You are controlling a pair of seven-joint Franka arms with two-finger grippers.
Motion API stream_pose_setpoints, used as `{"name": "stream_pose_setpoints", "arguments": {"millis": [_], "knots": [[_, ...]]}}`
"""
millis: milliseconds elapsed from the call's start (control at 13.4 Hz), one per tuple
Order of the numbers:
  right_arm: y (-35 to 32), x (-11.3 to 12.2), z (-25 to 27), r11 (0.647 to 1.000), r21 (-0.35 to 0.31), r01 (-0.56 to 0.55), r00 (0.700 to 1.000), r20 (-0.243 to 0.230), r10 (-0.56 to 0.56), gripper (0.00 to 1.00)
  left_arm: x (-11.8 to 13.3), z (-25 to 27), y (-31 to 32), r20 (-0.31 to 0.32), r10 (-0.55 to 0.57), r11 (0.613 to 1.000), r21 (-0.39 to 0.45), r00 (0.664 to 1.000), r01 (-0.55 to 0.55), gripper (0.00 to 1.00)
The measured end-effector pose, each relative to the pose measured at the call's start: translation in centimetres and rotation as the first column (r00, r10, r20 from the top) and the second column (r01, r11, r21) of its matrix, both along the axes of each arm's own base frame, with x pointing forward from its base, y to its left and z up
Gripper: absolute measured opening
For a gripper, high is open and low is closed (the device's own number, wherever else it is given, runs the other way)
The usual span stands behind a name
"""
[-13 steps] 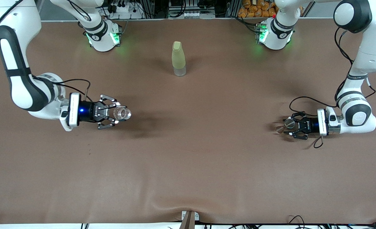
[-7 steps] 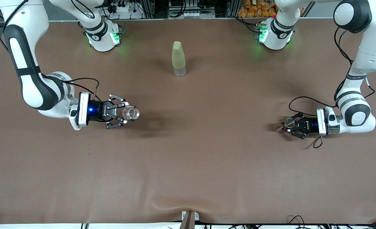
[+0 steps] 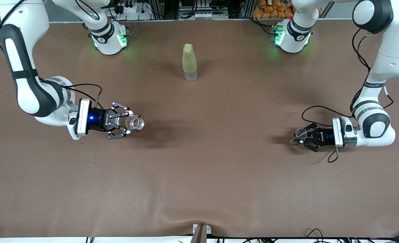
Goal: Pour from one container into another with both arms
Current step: 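Grasp the steel jigger with the left gripper and lift it, then bring the beaker and the jigger together above the table center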
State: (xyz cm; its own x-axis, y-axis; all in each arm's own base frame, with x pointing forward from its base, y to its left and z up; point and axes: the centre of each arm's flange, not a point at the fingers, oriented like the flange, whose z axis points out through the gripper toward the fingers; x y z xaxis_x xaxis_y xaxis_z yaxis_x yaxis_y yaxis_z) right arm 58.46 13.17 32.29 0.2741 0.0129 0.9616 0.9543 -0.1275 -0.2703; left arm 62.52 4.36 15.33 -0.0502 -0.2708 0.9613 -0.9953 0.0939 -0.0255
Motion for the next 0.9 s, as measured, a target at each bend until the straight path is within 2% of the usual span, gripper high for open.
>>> {"name": "stream_pose_setpoints", "arguments": {"millis": [299, 449, 673, 898], "knots": [[0.4, 0.2, 0.0, 1.0, -0.023, 0.015, 1.0, 0.003, -0.015, 0.5, 2.9, 3.9, -8.4, 0.089, -0.06, 0.995, -0.078, 0.994, 0.067, 0.21], [1.4, 0.1, 0.1, 1.0, -0.025, 0.013, 1.0, -0.016, -0.013, 0.5, 3.6, 4.8, -14.2, 0.112, -0.074, 0.992, -0.093, 0.991, 0.085, 0.21], [2.8, 0.3, 0.6, 0.998, -0.057, 0.031, 0.999, -0.039, -0.033, 0.5, 2.9, 4.5, -23.0, 0.109, -0.071, 0.992, -0.096, 0.991, 0.082, 0.21], [5.8, 0.0, 1.4, 0.997, -0.036, 0.062, 0.997, -0.052, -0.064, 0.5, 1.6, 3.6, -29.7, 0.084, -0.01, 0.996, -0.093, 0.996, 0.018, 0.21]]}}
